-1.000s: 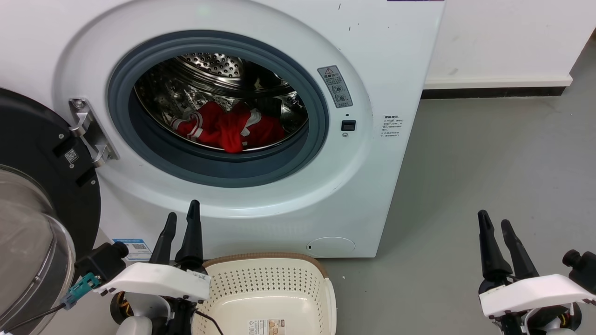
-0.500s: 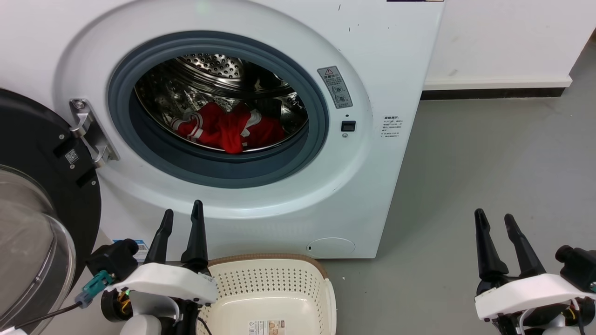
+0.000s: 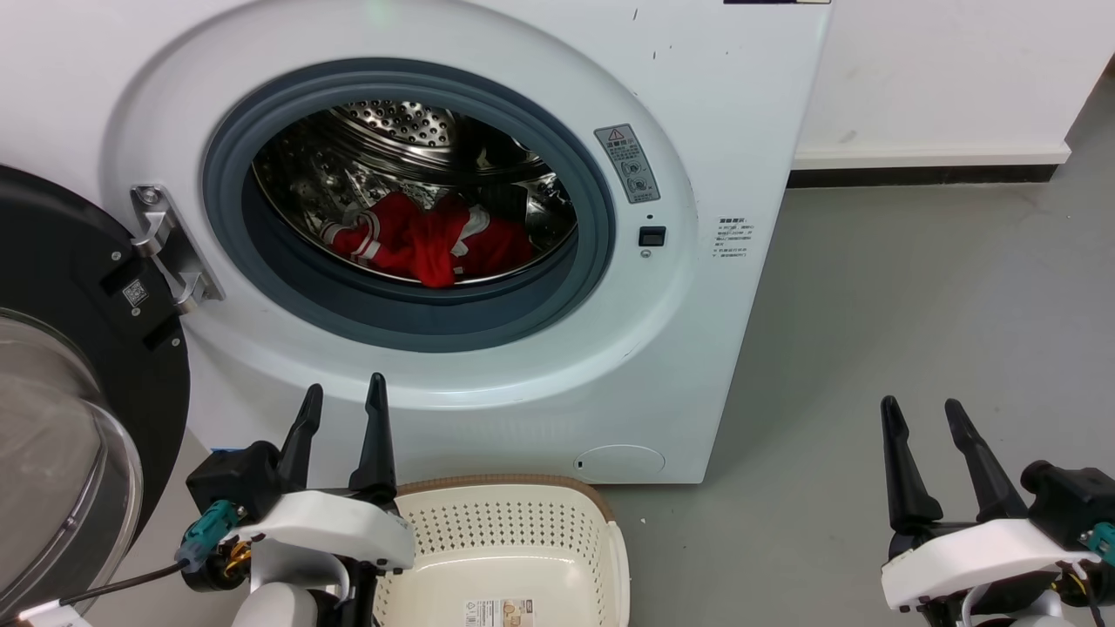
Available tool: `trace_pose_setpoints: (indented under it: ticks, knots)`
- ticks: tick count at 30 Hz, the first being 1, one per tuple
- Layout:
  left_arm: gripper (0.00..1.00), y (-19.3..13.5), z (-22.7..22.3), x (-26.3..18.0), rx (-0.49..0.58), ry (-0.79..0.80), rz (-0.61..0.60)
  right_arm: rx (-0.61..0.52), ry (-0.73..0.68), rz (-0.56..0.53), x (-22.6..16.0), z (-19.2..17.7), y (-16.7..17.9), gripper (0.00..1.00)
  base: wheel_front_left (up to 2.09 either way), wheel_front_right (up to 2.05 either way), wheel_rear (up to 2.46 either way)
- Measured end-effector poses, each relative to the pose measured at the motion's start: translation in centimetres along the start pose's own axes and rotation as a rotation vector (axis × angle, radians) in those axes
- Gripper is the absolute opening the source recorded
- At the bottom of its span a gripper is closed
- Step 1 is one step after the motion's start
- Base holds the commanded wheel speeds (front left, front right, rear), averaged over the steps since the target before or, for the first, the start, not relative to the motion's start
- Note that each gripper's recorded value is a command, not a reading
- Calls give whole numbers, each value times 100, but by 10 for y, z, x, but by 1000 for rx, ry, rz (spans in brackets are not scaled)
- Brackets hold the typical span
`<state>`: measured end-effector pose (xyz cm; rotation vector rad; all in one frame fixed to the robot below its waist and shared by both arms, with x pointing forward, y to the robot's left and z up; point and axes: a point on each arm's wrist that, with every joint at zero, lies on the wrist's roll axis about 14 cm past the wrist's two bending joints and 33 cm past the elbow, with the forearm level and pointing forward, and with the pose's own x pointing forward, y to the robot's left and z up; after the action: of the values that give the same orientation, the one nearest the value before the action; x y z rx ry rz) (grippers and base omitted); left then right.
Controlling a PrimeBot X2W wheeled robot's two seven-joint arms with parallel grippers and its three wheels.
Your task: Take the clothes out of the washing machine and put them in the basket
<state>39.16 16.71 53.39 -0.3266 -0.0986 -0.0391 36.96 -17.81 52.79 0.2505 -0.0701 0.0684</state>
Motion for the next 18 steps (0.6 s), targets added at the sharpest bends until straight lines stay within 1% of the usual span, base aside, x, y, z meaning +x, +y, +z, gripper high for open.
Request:
trace_pose_setpoints:
  ticks: [18]
  knots:
    - [100, -2, 0, 0, 181, -21, -20, -178, -7, 36, 0, 4, 8, 100, 0, 0, 0]
